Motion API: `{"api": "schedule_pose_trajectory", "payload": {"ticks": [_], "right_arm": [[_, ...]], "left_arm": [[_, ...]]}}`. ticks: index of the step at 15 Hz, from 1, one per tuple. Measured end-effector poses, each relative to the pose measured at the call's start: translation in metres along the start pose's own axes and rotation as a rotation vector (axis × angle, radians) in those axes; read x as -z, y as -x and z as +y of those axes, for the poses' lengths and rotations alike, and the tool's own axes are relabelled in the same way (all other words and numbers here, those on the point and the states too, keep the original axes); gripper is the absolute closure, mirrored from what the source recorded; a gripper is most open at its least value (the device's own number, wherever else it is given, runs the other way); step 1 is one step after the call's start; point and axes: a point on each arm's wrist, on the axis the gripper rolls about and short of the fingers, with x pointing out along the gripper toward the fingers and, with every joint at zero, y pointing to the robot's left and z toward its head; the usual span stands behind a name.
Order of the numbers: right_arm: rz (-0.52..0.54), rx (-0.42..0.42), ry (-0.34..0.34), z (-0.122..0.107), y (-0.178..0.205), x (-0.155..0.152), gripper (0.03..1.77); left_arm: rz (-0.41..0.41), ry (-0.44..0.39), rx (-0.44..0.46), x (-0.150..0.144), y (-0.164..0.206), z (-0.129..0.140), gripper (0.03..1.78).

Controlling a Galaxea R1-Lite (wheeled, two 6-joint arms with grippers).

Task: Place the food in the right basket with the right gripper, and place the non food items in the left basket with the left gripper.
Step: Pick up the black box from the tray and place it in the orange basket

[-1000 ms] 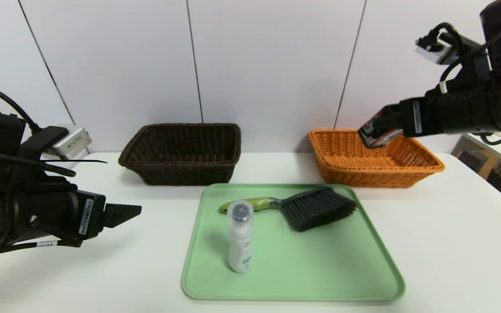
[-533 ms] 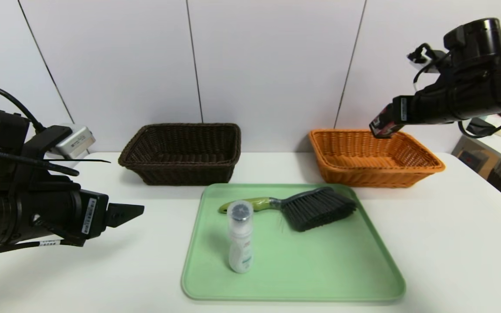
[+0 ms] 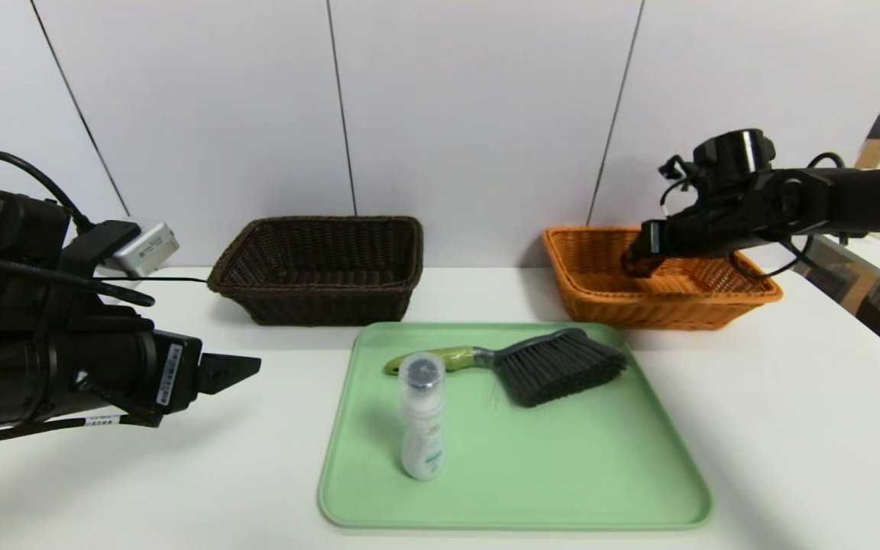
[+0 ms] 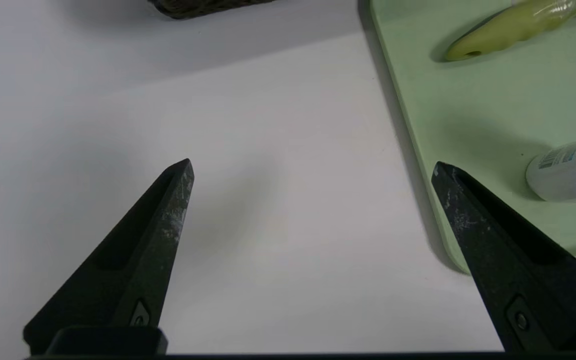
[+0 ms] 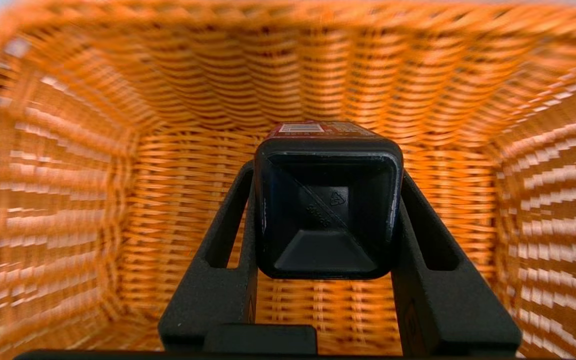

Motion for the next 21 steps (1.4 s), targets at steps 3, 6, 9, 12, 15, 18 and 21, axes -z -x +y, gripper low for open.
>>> {"api": "schedule_pose_trajectory", "payload": {"ticks": [3, 6, 9, 12, 15, 18, 21], "right_arm": [[0.047, 0.004, -0.001, -0.001, -0.009, 0.009, 1.07], [0.048, 0.003, 0.0, 0.0, -0.007, 0.009, 1.07], [0.047, 0.003, 0.004, -0.001, -0.002, 0.008, 1.07], [0.069, 0.003, 0.009, 0.001, 0.003, 0.01, 1.07], [0.064, 0.008, 0.003, 0.0, 0.006, 0.01, 0.78], [0.058, 0.009, 0.004, 0.0, 0.011, 0.008, 0.56], [0.031, 0.006, 0.009, 0.0, 0.019, 0.003, 0.41]], "left_arm": [[0.007, -0.003, 0.002, 0.0, -0.005, -0.001, 0.12], [0.012, -0.003, 0.002, 0.0, -0.006, -0.001, 0.12], [0.007, -0.003, 0.003, 0.0, -0.004, -0.001, 0.12], [0.003, -0.004, 0.004, 0.001, -0.001, -0.001, 0.12], [0.0, -0.008, -0.004, 0.001, 0.0, -0.002, 0.12], [-0.003, -0.011, -0.005, 0.001, 0.0, -0.003, 0.12], [-0.003, -0.012, -0.004, 0.001, 0.001, -0.004, 0.12]]}}
